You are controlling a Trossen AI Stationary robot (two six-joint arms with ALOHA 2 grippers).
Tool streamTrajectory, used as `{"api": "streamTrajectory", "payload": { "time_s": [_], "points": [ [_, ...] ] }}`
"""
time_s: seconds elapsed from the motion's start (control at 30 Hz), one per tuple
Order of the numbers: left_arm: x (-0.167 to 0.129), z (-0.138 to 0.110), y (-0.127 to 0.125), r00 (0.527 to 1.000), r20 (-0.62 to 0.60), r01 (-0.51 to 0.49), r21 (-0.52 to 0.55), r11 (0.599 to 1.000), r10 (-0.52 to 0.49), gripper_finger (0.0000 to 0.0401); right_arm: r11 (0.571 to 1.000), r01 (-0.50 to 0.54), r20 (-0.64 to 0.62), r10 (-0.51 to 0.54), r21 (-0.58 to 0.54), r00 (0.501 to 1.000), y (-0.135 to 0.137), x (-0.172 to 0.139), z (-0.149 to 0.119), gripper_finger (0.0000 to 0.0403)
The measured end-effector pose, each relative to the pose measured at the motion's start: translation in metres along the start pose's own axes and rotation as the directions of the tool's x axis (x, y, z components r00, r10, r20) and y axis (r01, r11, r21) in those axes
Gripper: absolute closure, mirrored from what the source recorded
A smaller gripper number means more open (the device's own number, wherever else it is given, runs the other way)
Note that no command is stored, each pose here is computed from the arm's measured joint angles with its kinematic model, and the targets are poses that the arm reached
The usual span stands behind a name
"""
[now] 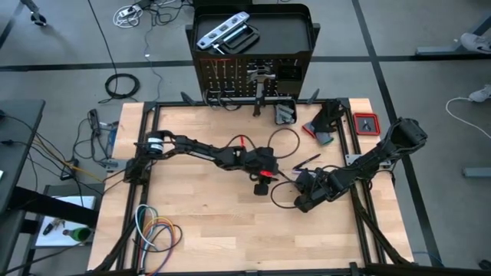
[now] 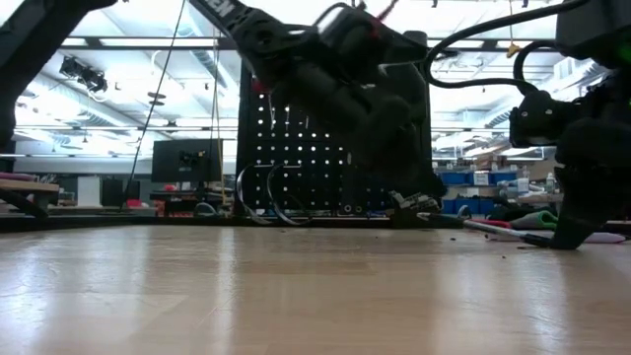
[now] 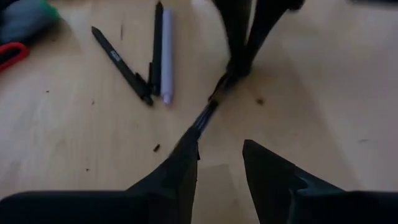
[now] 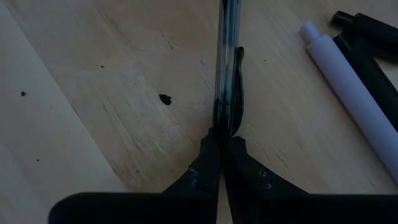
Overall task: Hang tools onto peg board
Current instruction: Put the bottom black pen into the top basket of the peg board
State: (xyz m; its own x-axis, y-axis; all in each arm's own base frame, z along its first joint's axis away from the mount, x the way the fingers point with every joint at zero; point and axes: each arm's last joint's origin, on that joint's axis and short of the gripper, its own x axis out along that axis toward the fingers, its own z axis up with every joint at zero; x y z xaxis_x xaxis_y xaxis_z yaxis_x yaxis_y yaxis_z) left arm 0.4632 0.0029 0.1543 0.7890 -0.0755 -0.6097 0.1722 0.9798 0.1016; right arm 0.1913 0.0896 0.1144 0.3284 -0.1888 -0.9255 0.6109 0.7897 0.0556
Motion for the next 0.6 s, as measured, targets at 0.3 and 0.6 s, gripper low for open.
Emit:
{"api": "streamTrajectory", "payload": {
  "time_s": [0.3, 0.6],
  "points": [
    [0.021, 0.002, 0.005, 0.994, -0.072, -0.066, 0.164, 0.984, 0.078, 0.0257, 1.0, -0.005, 0.014, 0.005, 0.002, 1.0, 0.001, 0.0, 0.0, 0.0374],
    [0.021, -0.003, 0.01, 0.989, -0.119, -0.051, 0.243, 0.969, 0.082, 0.0245, 1.0, -0.012, 0.029, 0.012, -0.008, 1.0, 0.002, 0.001, 0.001, 0.0374]
  ]
}}
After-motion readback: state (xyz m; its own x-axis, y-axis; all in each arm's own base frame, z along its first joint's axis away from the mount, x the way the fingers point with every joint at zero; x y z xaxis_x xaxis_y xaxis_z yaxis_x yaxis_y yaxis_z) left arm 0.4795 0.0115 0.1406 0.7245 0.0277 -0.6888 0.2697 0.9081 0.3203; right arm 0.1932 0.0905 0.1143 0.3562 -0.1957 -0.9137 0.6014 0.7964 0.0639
